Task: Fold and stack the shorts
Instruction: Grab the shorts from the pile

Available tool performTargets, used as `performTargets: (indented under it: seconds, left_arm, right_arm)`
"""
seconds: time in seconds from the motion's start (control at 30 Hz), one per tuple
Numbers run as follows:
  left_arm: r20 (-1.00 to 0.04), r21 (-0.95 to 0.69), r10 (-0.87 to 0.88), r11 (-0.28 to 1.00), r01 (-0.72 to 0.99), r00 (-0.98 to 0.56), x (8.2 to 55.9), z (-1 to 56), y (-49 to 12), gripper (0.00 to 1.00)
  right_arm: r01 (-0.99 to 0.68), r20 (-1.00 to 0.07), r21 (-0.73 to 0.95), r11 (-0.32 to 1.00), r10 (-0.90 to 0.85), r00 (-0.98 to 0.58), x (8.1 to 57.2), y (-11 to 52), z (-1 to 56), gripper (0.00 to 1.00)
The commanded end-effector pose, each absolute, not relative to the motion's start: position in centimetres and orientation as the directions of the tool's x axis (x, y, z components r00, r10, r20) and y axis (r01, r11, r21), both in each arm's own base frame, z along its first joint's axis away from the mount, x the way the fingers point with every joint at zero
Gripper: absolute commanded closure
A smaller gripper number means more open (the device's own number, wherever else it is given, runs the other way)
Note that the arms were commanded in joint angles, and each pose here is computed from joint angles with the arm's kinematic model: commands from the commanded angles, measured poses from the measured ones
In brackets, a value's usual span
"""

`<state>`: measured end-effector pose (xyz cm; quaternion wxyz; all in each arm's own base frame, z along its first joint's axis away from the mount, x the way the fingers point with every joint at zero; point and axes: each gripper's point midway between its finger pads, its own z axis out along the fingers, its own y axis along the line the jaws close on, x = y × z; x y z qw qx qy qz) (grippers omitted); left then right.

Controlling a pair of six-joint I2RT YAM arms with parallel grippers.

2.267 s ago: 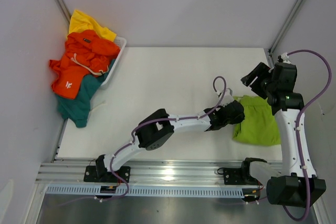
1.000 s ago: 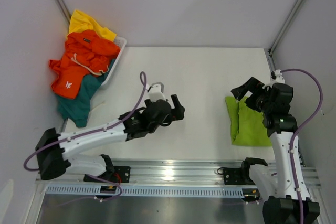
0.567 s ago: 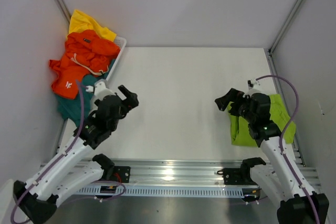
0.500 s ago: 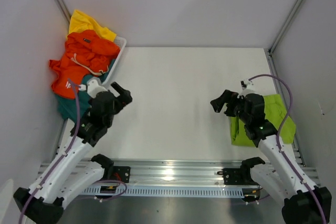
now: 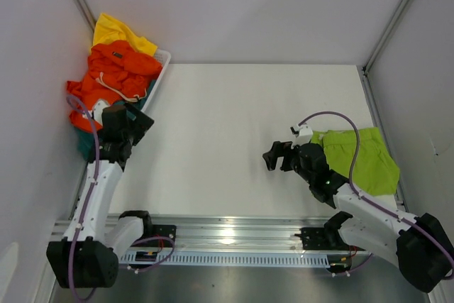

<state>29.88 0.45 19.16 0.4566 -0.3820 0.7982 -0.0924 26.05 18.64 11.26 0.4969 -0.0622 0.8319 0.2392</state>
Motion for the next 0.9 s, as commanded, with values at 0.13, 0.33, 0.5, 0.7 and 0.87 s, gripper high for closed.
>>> performTargets:
  seconds: [0.13,0.33,0.5,0.7,0.87]
  left_arm:
    - [-0.545,-0.583,-0.825,0.500,-0.640,-0.148,33.2,20.3,5.0,0.02]
    - [-0.498,-0.743,-0.866,0.405,-0.533,0.036,39.4,25.0,6.2,0.07]
    - [-0.495,-0.792,-0.866,0.415,-0.447,0.073,46.2,28.7,7.0,0.10]
    - [-0.537,-0.760,-0.837,0.426,-0.491,0.106,53.4,29.4,9.4,0.10]
    - [-0.530,-0.750,-0.845,0.426,-0.506,0.076,60.3,26.8,10.4,0.10]
  right_arm:
    - [-0.386,-0.913,0.316,0.867,0.167,-0.372,27.4,20.5,14.7,0.01]
    - [-0.379,-0.916,0.306,0.873,0.162,-0.367,27.3,20.5,14.8,0.01]
    - [-0.376,-0.915,0.312,0.873,0.170,-0.364,27.3,20.5,15.0,0.01]
    - [-0.359,-0.917,0.307,0.881,0.172,-0.361,27.5,20.1,14.9,0.01]
    - [-0.351,-0.916,0.311,0.883,0.180,-0.358,27.5,19.9,15.0,0.00]
